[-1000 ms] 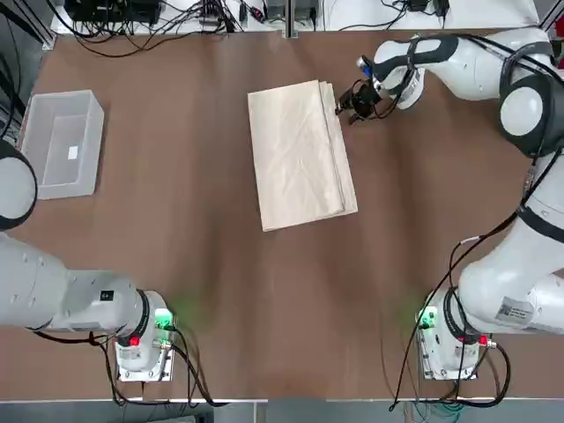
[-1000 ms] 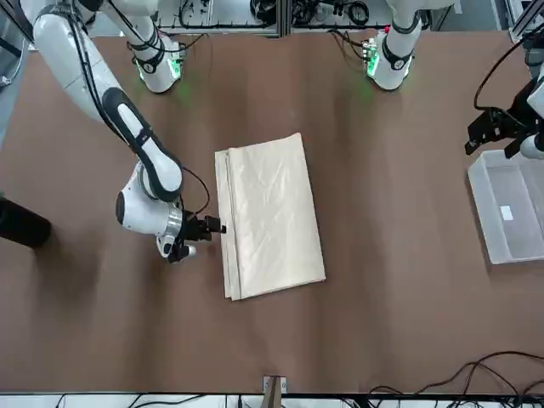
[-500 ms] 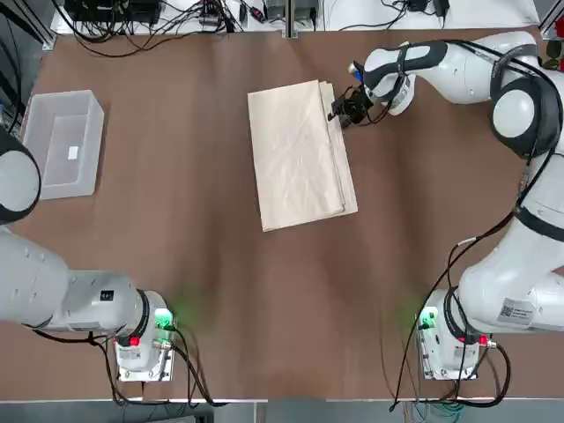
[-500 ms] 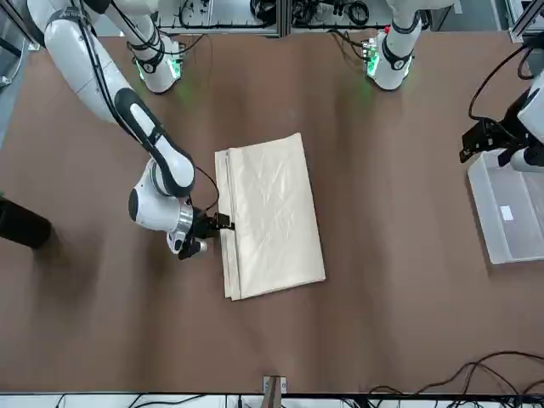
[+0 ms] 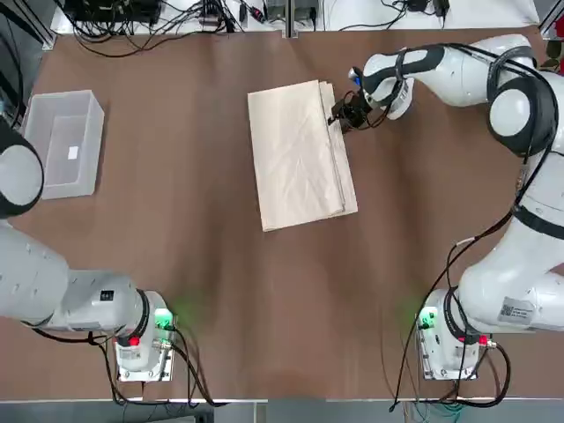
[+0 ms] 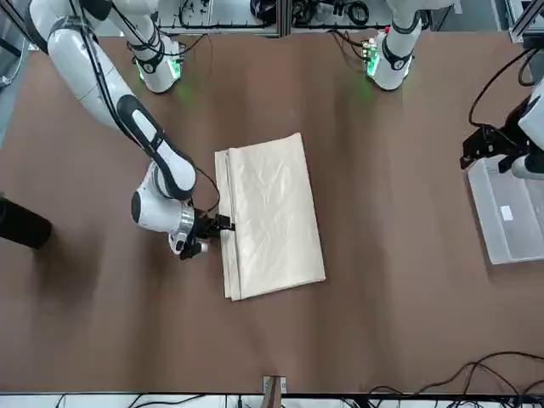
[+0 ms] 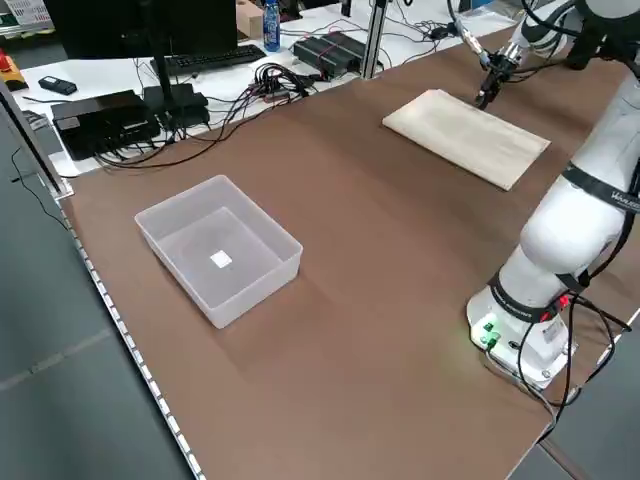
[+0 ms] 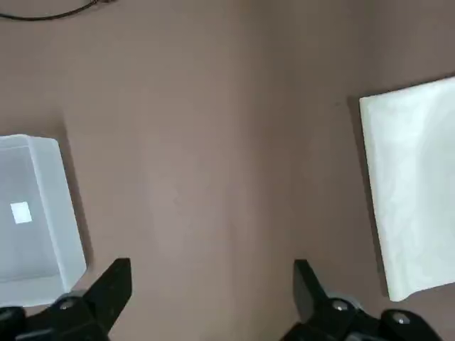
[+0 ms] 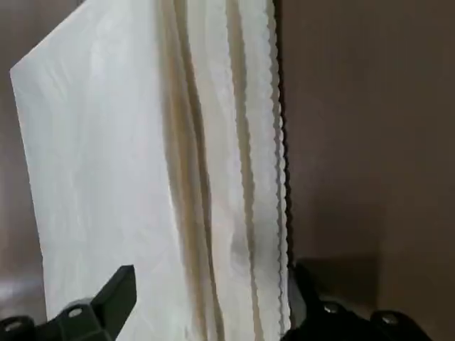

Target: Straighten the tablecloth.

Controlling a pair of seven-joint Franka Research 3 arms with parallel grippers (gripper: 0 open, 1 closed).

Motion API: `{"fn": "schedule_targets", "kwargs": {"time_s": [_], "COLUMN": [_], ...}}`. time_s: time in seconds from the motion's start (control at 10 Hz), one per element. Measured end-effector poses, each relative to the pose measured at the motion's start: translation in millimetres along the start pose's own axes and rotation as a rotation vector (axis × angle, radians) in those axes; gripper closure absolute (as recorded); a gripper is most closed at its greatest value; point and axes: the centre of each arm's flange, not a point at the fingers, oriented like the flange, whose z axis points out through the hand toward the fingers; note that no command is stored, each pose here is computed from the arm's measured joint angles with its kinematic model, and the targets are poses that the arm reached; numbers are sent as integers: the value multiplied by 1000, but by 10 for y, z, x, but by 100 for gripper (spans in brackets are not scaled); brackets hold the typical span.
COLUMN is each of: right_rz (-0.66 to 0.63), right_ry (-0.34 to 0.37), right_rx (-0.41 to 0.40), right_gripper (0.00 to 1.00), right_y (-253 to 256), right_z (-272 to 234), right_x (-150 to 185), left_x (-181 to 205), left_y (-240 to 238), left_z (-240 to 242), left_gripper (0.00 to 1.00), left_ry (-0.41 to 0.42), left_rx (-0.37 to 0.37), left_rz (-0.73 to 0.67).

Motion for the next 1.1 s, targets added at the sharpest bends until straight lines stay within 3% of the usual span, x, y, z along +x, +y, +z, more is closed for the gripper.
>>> {"fn": "schedule_targets", "kwargs": {"time_s": [0.4,0.7,0.8,1.1], "right_rz": [33,23,23,26], "right_ry": [25,47,49,51], "right_rx": [21,16,16,18], "right_gripper": [6,12,18,68], "right_y": [-79,-351,-354,-342], "right_z": [124,332,329,317], "right_x": [-21,-120,-114,-96], "left_x": [24,26,26,27], "left_y": [-15,-28,-36,-46], "left_z": [3,6,4,3], "left_gripper": [0,0,0,0], "left_ry": [1,1,1,1], "left_rx": [0,0,0,0], "left_rz": [-3,-5,-7,-8]}}
